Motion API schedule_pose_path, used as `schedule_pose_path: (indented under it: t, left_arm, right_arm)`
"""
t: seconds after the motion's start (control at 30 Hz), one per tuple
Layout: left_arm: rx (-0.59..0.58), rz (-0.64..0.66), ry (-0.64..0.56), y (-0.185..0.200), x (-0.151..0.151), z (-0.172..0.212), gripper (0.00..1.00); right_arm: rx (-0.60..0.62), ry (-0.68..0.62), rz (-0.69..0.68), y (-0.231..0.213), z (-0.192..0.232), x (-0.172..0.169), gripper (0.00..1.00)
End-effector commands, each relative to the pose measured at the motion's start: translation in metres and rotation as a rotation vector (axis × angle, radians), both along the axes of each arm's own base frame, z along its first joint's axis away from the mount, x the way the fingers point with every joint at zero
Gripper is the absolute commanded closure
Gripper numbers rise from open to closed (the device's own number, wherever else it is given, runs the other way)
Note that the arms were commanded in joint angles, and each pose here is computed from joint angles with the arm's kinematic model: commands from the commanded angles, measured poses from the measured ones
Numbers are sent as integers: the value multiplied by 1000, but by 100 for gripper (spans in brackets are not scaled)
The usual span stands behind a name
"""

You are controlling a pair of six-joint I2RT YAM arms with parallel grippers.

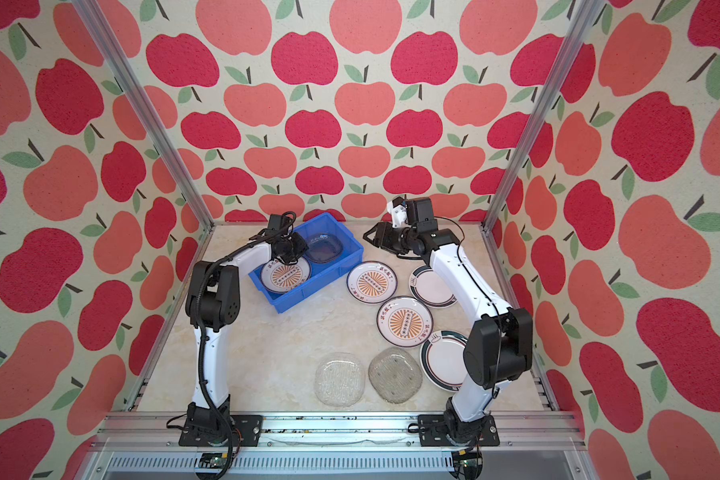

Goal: Place the plates into the plastic bin on the countertop
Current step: 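Withdraw the right gripper and move the left gripper toward the nearer glass plates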

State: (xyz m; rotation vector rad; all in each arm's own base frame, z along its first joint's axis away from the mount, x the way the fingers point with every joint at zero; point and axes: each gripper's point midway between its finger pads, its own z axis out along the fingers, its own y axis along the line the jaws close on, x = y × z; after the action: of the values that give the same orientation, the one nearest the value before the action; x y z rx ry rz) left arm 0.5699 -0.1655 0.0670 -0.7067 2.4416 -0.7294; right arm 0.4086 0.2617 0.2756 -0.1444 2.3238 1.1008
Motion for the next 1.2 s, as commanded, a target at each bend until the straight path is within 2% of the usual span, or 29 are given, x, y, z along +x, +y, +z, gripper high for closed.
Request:
schedule_pose_path:
  t: [0.0,0.17,0.3,0.37,0.4,0.57,0.67,0.7,0.8,0.83,0.97,1.07,1.17]
  left_arm:
    - [32,1,-53,6,5,32,68]
    - [55,-11,-98,9,8,57,44]
    - [67,-35,-166,10,11,88,34]
    - [86,-61,-210,9,13,109,18]
    - [94,-79,-236,8,13,122,1]
    - [103,-187,-387,-8,-7,183,1]
    - [71,-276,-405,-21,-42,196,1]
    - [47,-309,-395,-26,-58,190,1]
    - [-4,-381,-401,-33,-106,197,1]
    - [-11,-414,-392,-36,-125,200,1]
    - [17,-607,-337,-58,-210,197,1]
    - [60,-665,-304,-67,-269,180,1]
    - [106,-673,-206,-63,-318,144,0]
  right_arm:
    - [21,-13,5,-1,10,-3,49]
    - [20,-25,15,1,14,-7,49]
    - [16,-38,27,4,18,-9,49]
    - [11,-46,45,7,18,-11,50]
    - [2,-50,55,9,17,-12,49]
    - [-68,-25,90,9,-11,-18,49]
    - [-112,13,129,9,-34,-36,49]
    - [-124,20,147,10,-39,-45,49]
    - [-183,38,211,12,-55,-78,34]
    - [-217,40,238,13,-60,-90,33]
    - [-315,97,313,11,-87,-134,35]
    - [-334,139,345,11,-103,-163,41]
    - [-314,165,356,12,-114,-182,50]
